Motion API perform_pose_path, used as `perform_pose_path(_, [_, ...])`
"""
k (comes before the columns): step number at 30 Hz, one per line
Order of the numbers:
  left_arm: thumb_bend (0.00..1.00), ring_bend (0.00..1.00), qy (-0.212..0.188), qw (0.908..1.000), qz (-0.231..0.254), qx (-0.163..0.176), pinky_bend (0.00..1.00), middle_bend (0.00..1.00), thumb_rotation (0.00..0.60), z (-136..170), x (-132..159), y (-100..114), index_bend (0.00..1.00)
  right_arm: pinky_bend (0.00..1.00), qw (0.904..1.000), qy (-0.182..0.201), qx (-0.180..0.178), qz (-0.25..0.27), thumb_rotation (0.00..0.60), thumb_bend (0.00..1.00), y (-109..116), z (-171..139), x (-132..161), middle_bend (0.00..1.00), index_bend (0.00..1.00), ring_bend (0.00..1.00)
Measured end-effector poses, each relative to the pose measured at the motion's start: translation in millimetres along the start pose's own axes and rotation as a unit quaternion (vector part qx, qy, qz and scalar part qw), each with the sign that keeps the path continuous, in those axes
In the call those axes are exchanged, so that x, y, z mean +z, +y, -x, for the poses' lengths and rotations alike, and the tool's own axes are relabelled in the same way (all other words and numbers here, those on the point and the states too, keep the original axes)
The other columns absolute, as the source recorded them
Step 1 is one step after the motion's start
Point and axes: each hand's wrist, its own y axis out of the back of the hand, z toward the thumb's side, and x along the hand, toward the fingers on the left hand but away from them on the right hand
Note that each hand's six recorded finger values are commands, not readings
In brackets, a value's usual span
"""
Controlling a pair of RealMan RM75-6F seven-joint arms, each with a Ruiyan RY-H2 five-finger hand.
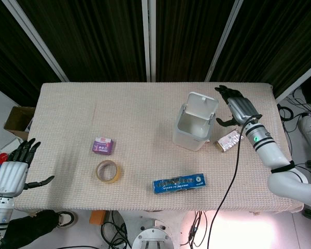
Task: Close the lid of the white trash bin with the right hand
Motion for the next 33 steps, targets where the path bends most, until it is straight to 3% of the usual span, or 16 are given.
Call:
perform_pose_path(14, [0.04, 0.04, 0.002, 1.0000, -0.001, -0.002, 0.21, 0.04, 0.264, 1.8, 0.6, 2.2, 0.07, 0.00, 1.0000, 0.006, -0.004, 0.001, 0.600, 0.25, -7.0, -2.0, 1.8, 0.00, 0.00, 0.00])
perform_pose_path(23, [0.03, 0.04, 0.006, 0.9999, -0.003, -0.010, 0.21, 0.04, 0.266, 0.7, 0.7, 1.9, 0.07, 0.00, 0.9971, 0.013, 0.007, 0.075, 0.600, 0.31, -11.7, -2.2, 6.0, 0.08, 0.00, 0.00])
perform_pose_path(33, [0.03, 0.04, 0.007, 0.9999, -0.005, -0.013, 0.21, 0.04, 0.267, 0.4, 0.4, -0.1, 0.07, 0.00, 0.9962, 0.052, 0.017, 0.068, 0.600, 0.34, -17.7, -13.9, 20.2, 0.14, 0.00, 0.00])
